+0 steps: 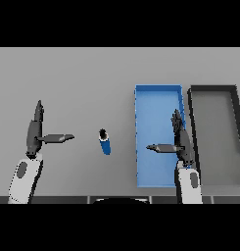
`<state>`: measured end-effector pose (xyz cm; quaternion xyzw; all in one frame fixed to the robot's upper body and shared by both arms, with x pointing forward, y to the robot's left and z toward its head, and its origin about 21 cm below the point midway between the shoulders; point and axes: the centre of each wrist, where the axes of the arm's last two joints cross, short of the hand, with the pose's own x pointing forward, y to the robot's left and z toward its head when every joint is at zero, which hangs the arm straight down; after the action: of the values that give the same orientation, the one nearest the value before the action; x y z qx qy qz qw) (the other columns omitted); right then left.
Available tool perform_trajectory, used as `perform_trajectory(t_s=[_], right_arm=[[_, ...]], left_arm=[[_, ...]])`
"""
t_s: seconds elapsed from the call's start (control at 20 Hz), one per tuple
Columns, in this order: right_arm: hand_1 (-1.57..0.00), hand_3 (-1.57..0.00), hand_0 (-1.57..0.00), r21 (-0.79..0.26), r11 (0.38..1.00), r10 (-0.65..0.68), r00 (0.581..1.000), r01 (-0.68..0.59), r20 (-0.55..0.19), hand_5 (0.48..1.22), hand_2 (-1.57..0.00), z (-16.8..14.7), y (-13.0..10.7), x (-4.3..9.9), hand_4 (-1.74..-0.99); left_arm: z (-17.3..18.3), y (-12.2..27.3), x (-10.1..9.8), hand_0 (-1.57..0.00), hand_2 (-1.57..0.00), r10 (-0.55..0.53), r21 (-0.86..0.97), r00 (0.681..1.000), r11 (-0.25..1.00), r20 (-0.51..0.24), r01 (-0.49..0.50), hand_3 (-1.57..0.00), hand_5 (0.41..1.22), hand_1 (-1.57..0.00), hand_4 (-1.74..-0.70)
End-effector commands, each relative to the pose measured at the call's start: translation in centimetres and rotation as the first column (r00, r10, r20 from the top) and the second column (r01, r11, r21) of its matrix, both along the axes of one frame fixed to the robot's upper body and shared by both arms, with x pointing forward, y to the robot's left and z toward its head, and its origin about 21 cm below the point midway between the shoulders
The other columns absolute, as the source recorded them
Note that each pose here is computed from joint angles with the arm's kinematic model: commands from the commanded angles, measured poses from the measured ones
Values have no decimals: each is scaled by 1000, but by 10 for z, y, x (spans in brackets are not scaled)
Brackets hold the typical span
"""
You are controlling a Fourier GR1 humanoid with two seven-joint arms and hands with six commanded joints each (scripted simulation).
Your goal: Pick up the blue pipe and place it into the blue bin.
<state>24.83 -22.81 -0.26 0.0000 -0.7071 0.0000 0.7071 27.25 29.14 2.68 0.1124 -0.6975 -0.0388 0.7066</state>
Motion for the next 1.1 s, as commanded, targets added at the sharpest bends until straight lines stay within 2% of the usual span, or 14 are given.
perform_trajectory(t_s=[0.0,0.25,0.3,0.4,0.65,0.8,1.05], right_arm=[[1,1,1,0,1000,-1,1000,1,0,603,1,0,0,0,-1222],[1,1,1,-2,1000,-7,1000,7,-8,603,1,-3,-4,1,-1222],[1,1,1,-112,993,41,998,-36,44,603,1,0,-14,-7,-1222],[1,1,1,-194,976,114,990,-95,89,601,1,4,-19,-20,-1230],[1,1,1,-241,963,139,989,-121,59,593,1,11,-15,-24,-1226],[1,1,1,-244,962,145,988,-127,57,587,1,16,-16,-23,-1216],[1,1,1,-257,957,165,981,-135,99,603,1,16,-20,-19,-1225]], left_arm=[[0,0,0,1,1,0,0,1000,1000,5,0,1,586,1,-1006],[-1,0,-1,1,1,1,5,1000,1000,10,-1,1,586,1,-1006],[-2,10,-10,1,1,-132,78,991,988,14,131,1,586,1,-1006],[-4,23,-19,1,1,-254,135,967,958,-16,254,1,588,1,-1011],[2,32,-22,1,1,-333,148,942,931,-35,334,1,589,1,-1009],[4,30,-26,1,1,-428,128,903,894,-41,429,1,587,1,-1021],[12,7,-34,1,1,-574,128,809,799,-128,587,1,532,1,-1040]])
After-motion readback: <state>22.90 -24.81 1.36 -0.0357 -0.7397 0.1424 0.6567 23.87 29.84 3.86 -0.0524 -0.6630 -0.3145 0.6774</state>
